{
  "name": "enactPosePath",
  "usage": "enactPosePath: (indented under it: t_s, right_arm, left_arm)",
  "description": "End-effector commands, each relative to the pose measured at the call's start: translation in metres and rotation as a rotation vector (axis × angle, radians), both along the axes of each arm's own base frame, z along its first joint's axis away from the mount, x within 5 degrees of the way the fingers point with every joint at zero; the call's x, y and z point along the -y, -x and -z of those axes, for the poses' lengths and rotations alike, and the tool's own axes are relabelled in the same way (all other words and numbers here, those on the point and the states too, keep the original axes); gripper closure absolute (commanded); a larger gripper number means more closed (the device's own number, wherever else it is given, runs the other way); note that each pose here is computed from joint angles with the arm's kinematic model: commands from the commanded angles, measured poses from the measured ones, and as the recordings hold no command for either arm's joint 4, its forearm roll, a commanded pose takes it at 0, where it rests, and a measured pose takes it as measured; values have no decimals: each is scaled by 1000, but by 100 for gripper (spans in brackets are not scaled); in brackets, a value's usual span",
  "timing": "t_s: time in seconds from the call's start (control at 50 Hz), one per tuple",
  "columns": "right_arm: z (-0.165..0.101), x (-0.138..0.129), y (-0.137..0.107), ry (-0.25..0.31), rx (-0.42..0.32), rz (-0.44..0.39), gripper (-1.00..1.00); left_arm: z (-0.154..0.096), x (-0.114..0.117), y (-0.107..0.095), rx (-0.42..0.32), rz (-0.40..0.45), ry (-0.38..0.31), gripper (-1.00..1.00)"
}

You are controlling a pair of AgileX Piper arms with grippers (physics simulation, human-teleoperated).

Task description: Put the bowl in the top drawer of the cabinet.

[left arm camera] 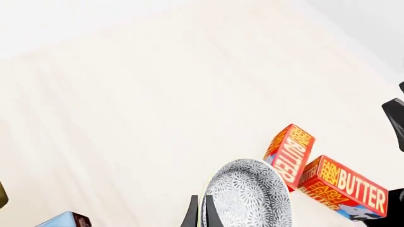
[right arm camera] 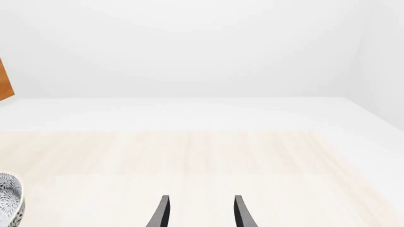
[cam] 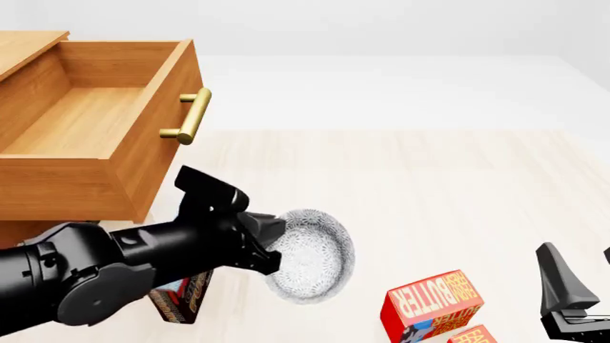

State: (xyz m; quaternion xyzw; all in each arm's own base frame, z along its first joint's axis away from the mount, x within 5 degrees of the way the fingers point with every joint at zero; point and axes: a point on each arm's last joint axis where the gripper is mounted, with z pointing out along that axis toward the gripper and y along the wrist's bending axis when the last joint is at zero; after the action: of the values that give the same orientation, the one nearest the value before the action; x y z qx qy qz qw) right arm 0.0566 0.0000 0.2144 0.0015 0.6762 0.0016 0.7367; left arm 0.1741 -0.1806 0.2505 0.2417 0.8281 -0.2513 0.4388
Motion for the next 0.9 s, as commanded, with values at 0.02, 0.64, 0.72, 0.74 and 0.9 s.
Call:
enactPosePath:
  t_s: [0.02,0.64,0.72,0.74,0.9]
  right_arm:
    - [0,0,0,0,0,0,-100]
    - [0,0,0,0,0,0,-100]
    - [0,0,0,0,0,0,-100]
    - [0,0,0,0,0,0,-100]
    - [0,0,0,0,0,0,-100]
  left_arm:
    - [-17,-6,7,30,1,36,100]
    - [-61,-30,25,203,32,57,100]
    - [-66,-33,26,221,29,61,100]
    - [-66,-33,26,221,29,61,100]
    - [-77,-39,28,246,18,73,100]
